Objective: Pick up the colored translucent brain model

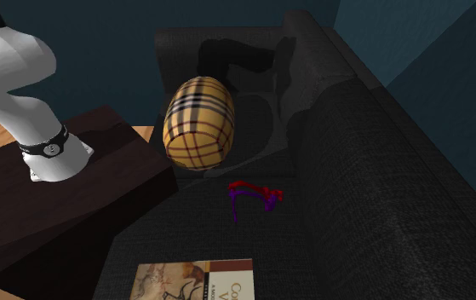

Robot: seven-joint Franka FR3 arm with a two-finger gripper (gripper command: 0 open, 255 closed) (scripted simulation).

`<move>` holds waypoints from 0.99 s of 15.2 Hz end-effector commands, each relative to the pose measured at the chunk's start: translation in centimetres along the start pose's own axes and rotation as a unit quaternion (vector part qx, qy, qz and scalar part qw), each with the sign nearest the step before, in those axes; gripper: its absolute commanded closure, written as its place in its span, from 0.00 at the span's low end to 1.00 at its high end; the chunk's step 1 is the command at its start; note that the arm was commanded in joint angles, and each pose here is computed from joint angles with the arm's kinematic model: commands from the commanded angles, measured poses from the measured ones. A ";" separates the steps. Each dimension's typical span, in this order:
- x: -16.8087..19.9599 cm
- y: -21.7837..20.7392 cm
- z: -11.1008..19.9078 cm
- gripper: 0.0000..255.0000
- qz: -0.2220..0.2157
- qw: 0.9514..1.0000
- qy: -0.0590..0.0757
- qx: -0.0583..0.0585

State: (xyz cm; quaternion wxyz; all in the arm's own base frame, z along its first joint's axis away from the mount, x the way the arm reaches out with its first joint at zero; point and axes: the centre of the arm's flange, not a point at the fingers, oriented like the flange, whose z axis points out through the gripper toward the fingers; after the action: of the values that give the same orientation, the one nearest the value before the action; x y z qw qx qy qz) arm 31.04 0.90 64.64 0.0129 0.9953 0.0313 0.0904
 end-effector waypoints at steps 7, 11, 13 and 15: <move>2.9 -3.5 6.4 0.00 -0.017 1.000 -0.013 0.014; 4.7 -5.9 10.7 0.00 -0.028 0.999 -0.021 0.023; 5.6 -7.2 12.8 0.00 -0.034 0.999 -0.025 0.027; 6.4 -8.5 14.9 0.00 -0.039 0.998 -0.030 0.032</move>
State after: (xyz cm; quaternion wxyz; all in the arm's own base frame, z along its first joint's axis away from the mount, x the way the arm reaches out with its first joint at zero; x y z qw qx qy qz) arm 38.97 8.81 51.87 -0.0120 0.9956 0.0701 0.0611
